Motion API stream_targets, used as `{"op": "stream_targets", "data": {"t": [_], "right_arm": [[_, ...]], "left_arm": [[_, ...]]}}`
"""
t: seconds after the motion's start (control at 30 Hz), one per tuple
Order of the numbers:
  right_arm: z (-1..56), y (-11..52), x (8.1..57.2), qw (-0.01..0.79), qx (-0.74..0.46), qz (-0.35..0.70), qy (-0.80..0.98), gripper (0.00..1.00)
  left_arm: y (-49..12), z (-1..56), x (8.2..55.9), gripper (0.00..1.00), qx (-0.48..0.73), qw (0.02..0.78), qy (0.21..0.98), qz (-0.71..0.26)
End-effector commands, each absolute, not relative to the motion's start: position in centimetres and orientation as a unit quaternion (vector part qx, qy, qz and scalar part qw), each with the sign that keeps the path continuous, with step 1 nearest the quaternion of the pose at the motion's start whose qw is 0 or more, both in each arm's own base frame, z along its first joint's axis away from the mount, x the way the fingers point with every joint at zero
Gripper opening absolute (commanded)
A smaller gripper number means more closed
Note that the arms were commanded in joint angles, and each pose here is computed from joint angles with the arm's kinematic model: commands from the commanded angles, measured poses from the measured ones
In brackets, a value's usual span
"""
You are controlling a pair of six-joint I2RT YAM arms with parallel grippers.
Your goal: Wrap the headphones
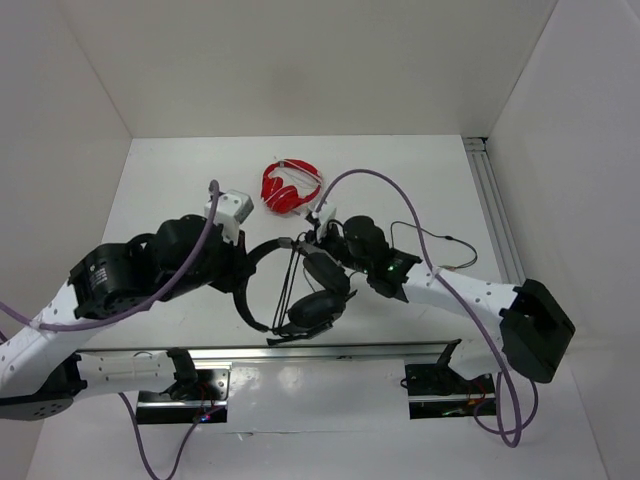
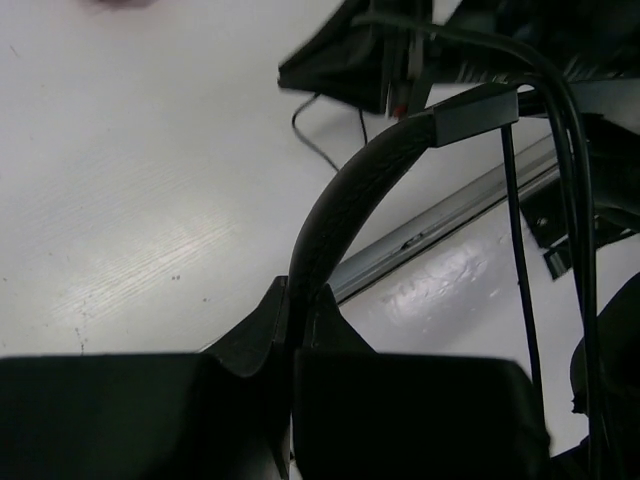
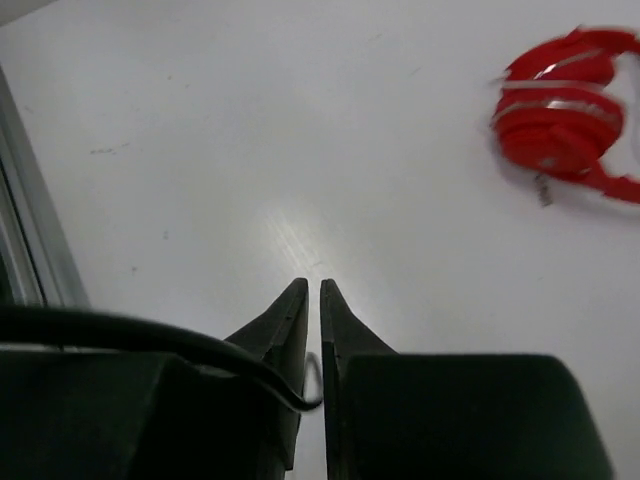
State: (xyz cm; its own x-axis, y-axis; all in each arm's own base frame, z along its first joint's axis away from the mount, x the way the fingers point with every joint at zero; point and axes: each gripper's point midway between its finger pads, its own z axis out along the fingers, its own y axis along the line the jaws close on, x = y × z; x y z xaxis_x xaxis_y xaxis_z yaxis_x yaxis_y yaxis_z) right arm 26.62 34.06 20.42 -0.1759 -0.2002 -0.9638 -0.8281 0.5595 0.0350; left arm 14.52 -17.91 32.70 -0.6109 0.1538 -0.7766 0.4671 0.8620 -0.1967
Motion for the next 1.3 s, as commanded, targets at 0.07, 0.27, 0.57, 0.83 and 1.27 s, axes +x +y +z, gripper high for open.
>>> {"op": "stream_targets", "data": {"t": [0.07, 0.27, 0.57, 0.83, 1.27], "right_arm": [[17.5, 36.6, 24.7, 0.519, -0.304, 0.418, 0.681, 0.17], [11.0, 36.8, 24.1, 0.474, -0.291, 0.429, 0.712, 0.19], [5.4, 34.7, 22.8, 0.441, -0.27, 0.41, 0.751, 0.2], [6.7, 33.0, 18.2, 0.467, -0.269, 0.35, 0.766, 0.0], [23.7, 32.3, 11.0, 0.561, -0.281, 0.323, 0.708, 0.0]], "left_arm": [[-18.0, 39.4, 16.1, 0.0, 0.032, 0.462, 0.846, -0.263], [-15.5, 42.2, 17.3, 0.0, -0.072, 0.49, 0.832, -0.25], [-10.4, 45.0, 20.1, 0.0, -0.172, 0.531, 0.812, -0.172], [-8.2, 41.8, 27.3, 0.0, -0.195, 0.511, 0.835, -0.063], [-3.9, 27.1, 33.2, 0.0, -0.206, 0.4, 0.886, 0.112]]}}
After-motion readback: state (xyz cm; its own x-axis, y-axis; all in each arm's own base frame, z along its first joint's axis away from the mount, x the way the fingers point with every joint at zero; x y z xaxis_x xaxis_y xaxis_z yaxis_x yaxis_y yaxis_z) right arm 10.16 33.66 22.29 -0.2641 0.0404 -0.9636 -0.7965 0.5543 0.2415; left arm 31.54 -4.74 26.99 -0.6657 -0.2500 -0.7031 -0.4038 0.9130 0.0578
